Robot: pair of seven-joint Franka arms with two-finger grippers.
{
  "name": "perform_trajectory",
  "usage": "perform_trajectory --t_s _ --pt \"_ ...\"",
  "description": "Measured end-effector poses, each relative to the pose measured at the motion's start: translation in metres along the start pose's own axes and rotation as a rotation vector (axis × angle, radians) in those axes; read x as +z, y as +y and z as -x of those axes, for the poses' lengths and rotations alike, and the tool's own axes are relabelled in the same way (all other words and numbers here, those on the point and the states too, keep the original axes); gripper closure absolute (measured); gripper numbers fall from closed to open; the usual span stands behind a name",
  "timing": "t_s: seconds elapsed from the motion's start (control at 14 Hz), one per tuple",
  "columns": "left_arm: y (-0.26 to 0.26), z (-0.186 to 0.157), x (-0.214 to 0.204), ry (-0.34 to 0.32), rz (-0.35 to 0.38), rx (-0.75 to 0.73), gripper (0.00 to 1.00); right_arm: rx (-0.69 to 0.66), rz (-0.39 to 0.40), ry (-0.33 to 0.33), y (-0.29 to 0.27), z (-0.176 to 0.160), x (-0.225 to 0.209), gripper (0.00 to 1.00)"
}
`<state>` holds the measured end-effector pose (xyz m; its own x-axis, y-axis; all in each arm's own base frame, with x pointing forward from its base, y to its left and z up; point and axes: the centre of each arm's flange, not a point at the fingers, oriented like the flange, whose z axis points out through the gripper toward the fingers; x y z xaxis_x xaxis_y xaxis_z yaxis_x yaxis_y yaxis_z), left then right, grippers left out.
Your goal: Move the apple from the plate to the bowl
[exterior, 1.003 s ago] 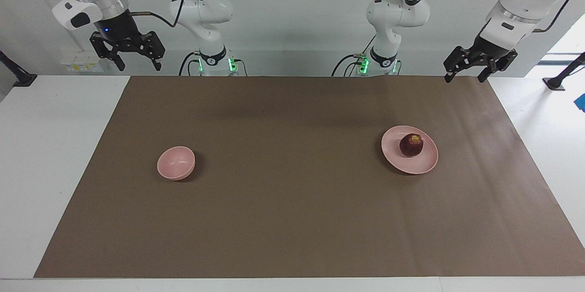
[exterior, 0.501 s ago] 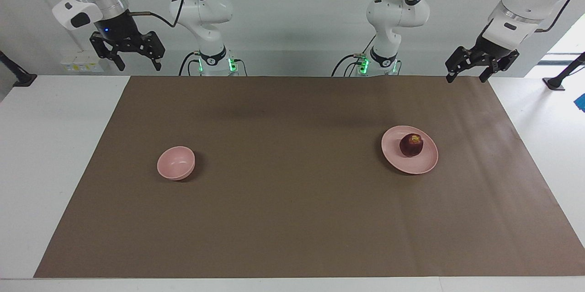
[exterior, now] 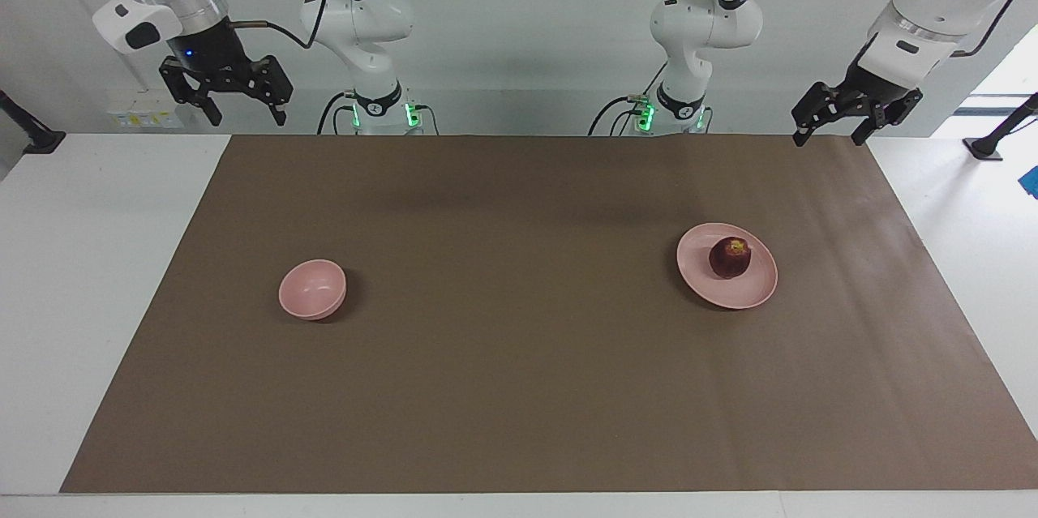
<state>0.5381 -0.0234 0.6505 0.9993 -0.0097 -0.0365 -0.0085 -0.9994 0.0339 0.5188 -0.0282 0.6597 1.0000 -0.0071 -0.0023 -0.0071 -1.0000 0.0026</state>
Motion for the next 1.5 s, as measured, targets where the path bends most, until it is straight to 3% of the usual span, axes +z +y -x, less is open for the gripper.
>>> perform_trajectory --t_s 1.0,1.5 --pt "0.006 0.0 0.002 -0.006 -0.001 0.011 0.0 0.0 0.0 0.0 0.0 0.0 0.0 0.0" --pt "0.007 -0.005 0.037 -0.042 -0.002 0.013 0.0 0.0 0.0 0.0 0.0 0.0 0.0 0.0"
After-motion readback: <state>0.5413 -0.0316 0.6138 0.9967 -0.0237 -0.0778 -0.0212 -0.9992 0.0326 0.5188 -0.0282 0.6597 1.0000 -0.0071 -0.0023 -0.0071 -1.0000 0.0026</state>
